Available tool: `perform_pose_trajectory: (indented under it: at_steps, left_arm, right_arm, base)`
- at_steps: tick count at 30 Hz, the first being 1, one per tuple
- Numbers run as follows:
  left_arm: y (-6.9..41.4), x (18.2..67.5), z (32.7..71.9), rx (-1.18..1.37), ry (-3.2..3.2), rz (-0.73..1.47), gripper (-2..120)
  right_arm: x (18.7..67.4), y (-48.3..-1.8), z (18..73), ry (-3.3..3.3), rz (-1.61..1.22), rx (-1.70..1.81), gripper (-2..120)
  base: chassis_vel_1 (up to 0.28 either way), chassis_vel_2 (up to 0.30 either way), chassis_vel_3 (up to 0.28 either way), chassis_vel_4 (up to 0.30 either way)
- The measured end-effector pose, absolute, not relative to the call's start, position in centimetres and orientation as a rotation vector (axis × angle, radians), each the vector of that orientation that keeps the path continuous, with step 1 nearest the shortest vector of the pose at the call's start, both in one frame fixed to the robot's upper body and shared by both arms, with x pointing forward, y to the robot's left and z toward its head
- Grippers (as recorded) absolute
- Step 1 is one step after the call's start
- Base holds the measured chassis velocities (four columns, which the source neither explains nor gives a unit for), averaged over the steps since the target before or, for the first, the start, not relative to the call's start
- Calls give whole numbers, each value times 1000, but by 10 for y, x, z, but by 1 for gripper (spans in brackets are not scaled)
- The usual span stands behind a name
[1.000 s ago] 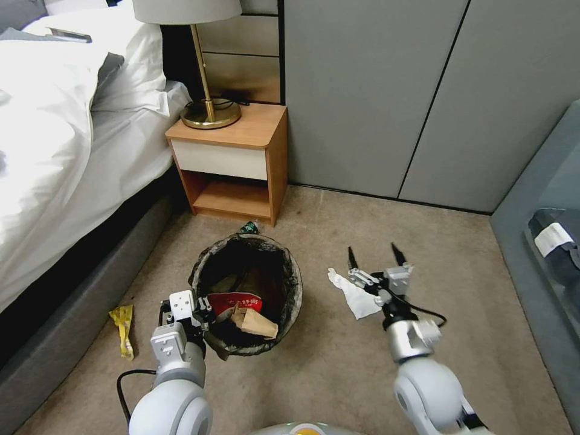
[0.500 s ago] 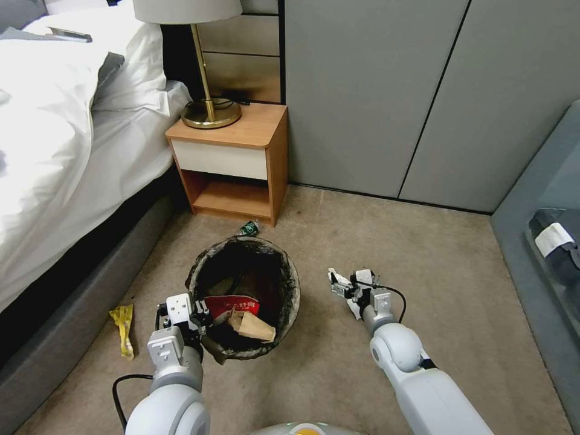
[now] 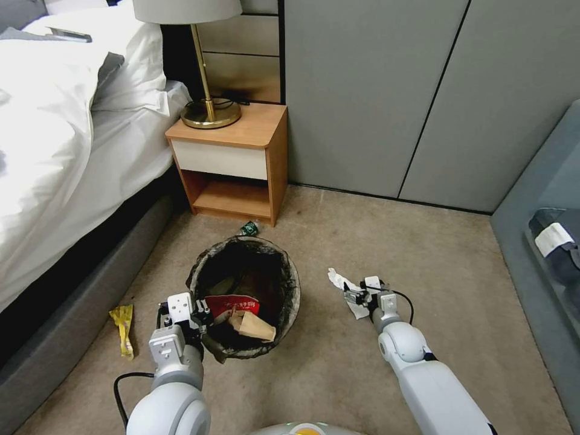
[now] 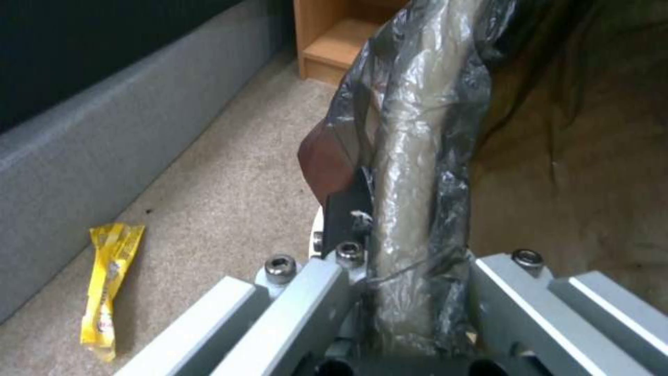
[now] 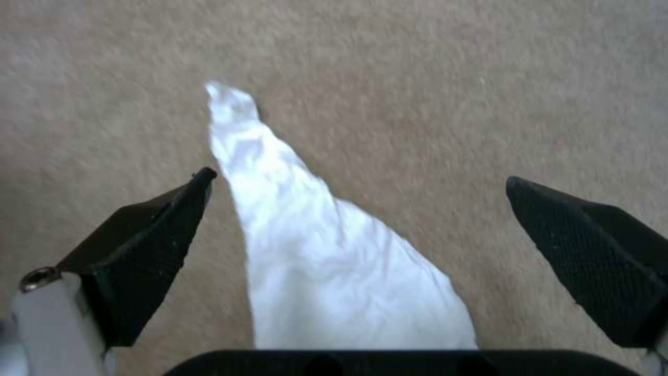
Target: Pick up the trash bin, then pick up the garbage from the floor and place it into the trash bin.
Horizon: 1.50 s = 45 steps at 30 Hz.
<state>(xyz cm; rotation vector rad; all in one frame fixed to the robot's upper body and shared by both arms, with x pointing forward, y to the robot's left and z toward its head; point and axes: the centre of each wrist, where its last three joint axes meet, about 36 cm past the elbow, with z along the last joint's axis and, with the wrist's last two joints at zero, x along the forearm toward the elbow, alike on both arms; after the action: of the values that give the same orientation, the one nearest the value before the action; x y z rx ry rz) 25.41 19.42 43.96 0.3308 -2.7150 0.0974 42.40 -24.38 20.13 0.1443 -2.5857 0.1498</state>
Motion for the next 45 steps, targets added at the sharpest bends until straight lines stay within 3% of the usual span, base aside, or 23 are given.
perform_pose_trajectory:
  at_steps: [23, 31, 40, 45]
  left_arm:
    - [191, 250, 442, 330, -2715, 102, 0]
    - [190, 249, 443, 331, -2716, 101, 0]
    - [190, 246, 444, 333, -2718, 99, 0]
    - [189, 246, 444, 332, -2717, 99, 0]
  right_arm:
    - [407, -254, 159, -2486, 70, 91, 100]
    - [404, -261, 148, -2481, 69, 87, 75]
    - [405, -268, 142, -2495, 66, 76, 37]
    - [406, -269, 143, -2501, 65, 74, 24]
  base:
    - [0, 0, 0, 0]
    - [0, 0, 0, 0]
    - [0, 0, 0, 0]
    - [0, 0, 0, 0]
